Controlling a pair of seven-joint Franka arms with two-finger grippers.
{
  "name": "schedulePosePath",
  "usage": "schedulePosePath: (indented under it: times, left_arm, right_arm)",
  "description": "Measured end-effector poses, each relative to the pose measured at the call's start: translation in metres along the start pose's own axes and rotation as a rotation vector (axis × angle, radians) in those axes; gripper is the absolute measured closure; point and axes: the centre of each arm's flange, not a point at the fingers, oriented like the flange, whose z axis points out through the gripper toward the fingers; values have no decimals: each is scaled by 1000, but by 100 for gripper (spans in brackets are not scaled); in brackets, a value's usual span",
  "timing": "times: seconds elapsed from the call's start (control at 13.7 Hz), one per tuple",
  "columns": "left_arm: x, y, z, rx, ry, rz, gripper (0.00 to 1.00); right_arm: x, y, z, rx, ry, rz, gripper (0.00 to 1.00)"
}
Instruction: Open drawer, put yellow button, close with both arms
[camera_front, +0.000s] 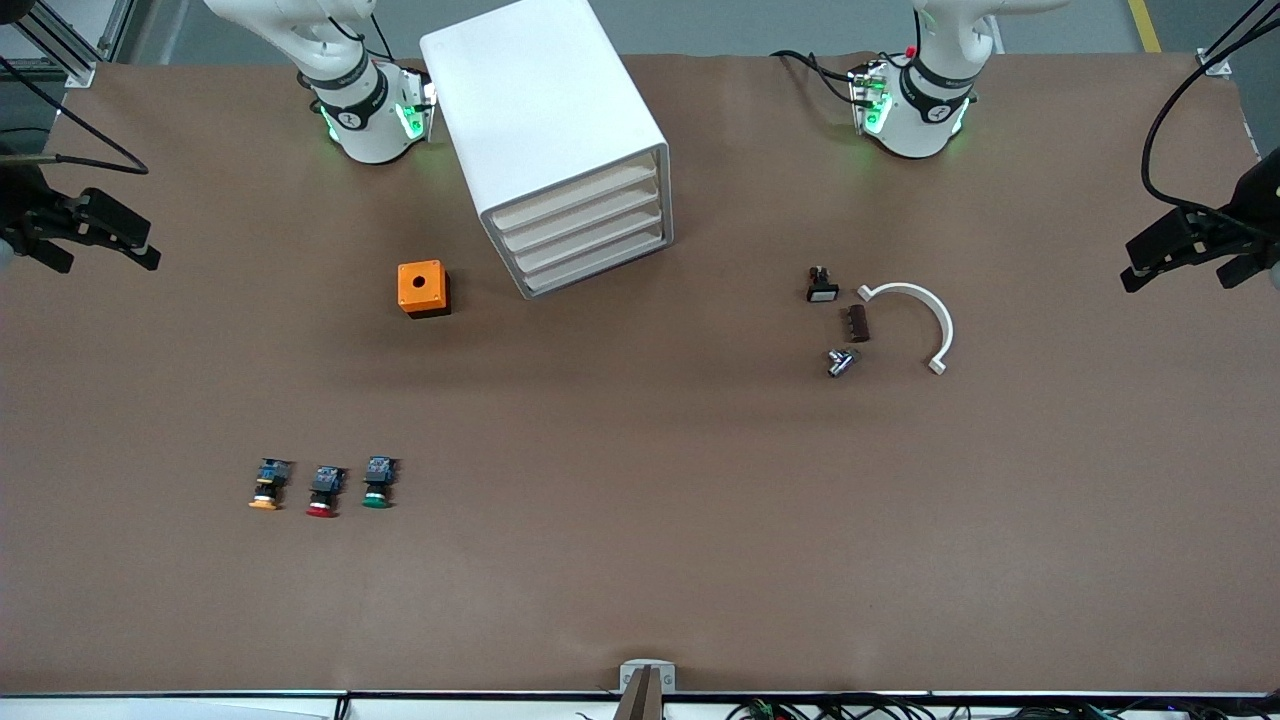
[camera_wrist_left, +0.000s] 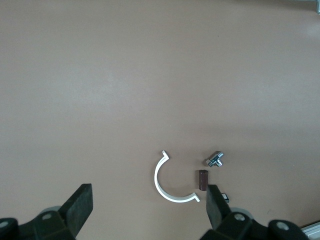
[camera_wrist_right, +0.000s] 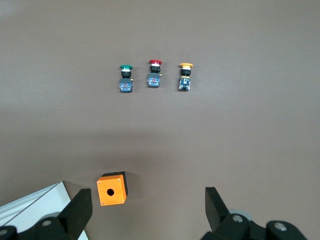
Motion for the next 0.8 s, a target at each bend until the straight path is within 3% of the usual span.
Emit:
schedulePosePath:
  times: [0.51, 0.8]
  left_arm:
    - [0, -1, 0, -24, -4, -7, 0]
    - [-7, -3, 1, -168, -71, -38, 0]
  right_arm:
    - [0, 0, 0, 0, 0, 0, 0]
    - [0, 0, 0, -1, -1, -1, 0]
